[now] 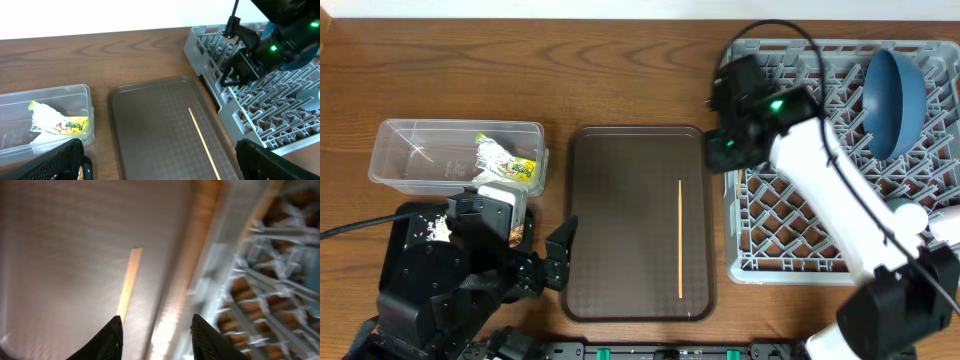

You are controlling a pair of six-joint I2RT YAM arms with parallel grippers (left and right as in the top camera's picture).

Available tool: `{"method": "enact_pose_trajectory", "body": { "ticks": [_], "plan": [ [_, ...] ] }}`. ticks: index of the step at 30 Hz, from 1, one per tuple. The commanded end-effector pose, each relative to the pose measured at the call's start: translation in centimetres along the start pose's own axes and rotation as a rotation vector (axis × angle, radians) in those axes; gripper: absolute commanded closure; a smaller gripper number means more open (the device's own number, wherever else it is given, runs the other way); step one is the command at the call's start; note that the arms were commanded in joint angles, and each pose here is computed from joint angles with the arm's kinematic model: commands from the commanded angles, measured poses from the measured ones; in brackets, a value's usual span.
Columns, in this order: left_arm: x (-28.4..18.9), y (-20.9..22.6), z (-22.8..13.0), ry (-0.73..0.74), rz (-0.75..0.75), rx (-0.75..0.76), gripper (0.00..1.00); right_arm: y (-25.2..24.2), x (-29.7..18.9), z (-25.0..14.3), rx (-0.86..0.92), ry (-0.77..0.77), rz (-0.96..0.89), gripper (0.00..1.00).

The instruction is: Sort waste into correct bins and load items into the dishwasher rack

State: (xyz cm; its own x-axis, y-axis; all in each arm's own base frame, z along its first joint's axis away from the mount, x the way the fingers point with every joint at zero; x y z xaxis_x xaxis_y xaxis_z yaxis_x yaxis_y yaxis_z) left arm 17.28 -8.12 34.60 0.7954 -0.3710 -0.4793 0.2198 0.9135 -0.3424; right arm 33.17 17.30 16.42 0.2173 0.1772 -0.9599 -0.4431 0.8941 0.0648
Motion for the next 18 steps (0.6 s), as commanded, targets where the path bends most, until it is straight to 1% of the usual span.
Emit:
{"method": "enact_pose_trajectory", "body": {
  "ticks": [1, 3, 5, 11, 14, 18],
  "plan": [
    [-0.3, 0.0, 0.3, -0.014, 0.005, 0.007, 0.02, 4.0, -1.1, -0.1, -0.040, -0.030, 0.022, 0.59],
    [-0.3, 0.0, 0.3, -0.014, 0.005, 0.007, 0.02, 5.4, 0.0, -0.7, -0.037, 0.002, -0.003, 0.54],
    [-0.3, 0.0, 0.3, -0.014, 0.005, 0.007, 0.02, 6.6, 1.5, -1.6, -0.047, 0.046, -0.026, 0.54],
    [-0.3, 0.0, 0.3, -0.014, 0.005, 0.007, 0.02, 8.1, 7.2, -5.3, -0.043, 0.251, -0.078, 0.60],
    [-0.3, 0.0, 0.3, -0.014, 0.005, 0.007, 0.02, 8.4, 9.1, -6.9, -0.059, 0.345, -0.091, 0.61],
    [-0.3, 0.0, 0.3, -0.014, 0.005, 0.007, 0.02, 8.1, 10.8, -8.2, -0.063, 0.424, -0.113, 0.62]
  ]
}}
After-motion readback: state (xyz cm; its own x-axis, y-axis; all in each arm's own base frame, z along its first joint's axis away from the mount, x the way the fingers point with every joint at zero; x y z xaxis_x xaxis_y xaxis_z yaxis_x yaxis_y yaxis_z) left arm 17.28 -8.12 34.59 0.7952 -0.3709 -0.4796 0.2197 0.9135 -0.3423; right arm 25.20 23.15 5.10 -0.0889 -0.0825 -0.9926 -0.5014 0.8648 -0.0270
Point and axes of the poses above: each gripper's point midway between its finger pads, its own x axis out along the fingers, its own y axis along the line the jaws close on, z = x × y, the point moved 1 cm from there along -x, back along the fingers, and after that the axes turned 12 degrees about -x, right-handed, at the moved point
